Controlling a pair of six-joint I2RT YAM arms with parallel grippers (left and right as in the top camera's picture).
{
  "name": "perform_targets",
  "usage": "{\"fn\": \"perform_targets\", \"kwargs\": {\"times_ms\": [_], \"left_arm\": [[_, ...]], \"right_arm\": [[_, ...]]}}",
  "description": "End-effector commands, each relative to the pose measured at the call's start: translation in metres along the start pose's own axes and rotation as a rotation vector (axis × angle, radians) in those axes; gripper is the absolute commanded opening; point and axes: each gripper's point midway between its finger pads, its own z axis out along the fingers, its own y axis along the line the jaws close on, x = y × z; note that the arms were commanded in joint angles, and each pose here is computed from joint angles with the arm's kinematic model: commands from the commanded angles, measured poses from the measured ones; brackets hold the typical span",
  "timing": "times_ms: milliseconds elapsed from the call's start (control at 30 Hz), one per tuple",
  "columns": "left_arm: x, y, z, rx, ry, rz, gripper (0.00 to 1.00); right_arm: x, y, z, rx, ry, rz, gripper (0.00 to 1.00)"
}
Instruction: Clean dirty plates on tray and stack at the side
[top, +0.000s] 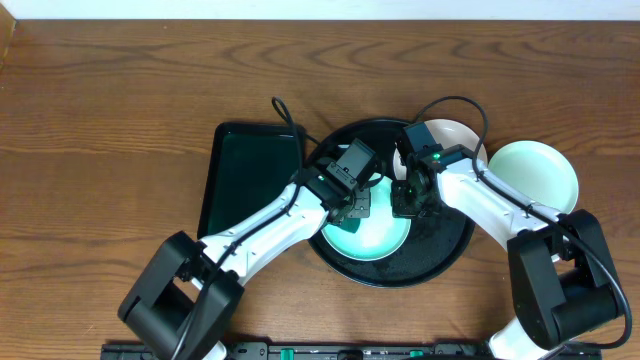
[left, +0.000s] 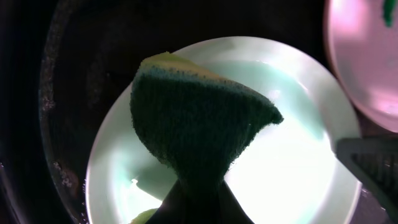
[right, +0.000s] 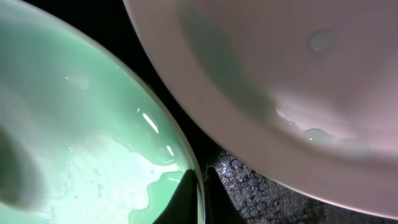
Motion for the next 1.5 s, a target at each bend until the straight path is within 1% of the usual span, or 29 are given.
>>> {"fn": "perform_targets", "kwargs": {"times_ms": [0, 100, 233, 400, 667, 867, 1133, 1300, 1467], "left_arm": [[0.009, 0.015, 0.015, -0.065, 0.025, 0.02, 0.09], [0.017, 0.02, 0.025, -0.092, 0.058, 0.016, 0.09], [0.031, 0.028, 0.037, -0.126, 0.115, -0.028, 0.09], [0.048, 0.02, 0.043, -0.072, 0.204, -0.037, 0.09], [0.06, -0.005, 0.04, 0.059, 0.288, -0.065, 0.09], [0.062, -0.027, 0.037, 0.174, 0.323, -0.071, 0.09], [0.061, -0.034, 0.036, 0.206, 0.332, -0.11, 0.09], [0.06, -0.054, 0.029, 0.308, 0.358, -0.105, 0.09], [0.049, -0.066, 0.021, 0.351, 0.339, -0.096, 0.09]], "right_arm": [[0.001, 0.005, 0.0, -0.009, -0.003, -0.009, 0.01], [0.001, 0.005, 0.0, -0.009, -0.003, -0.009, 0.01], [0.001, 0.005, 0.0, -0.009, -0.003, -0.009, 0.01], [0.001, 0.005, 0.0, -0.009, -0.003, -0.009, 0.01], [0.001, 0.005, 0.0, -0.009, -0.003, -0.009, 0.01], [0.001, 0.005, 0.0, -0.009, -0.003, -0.009, 0.01], [0.001, 0.005, 0.0, -0.009, -0.003, -0.009, 0.01], [0.001, 0.005, 0.0, -0.009, -0.003, -0.009, 0.01], [0.001, 0.005, 0.0, -0.009, -0.003, -0.009, 0.01]]}}
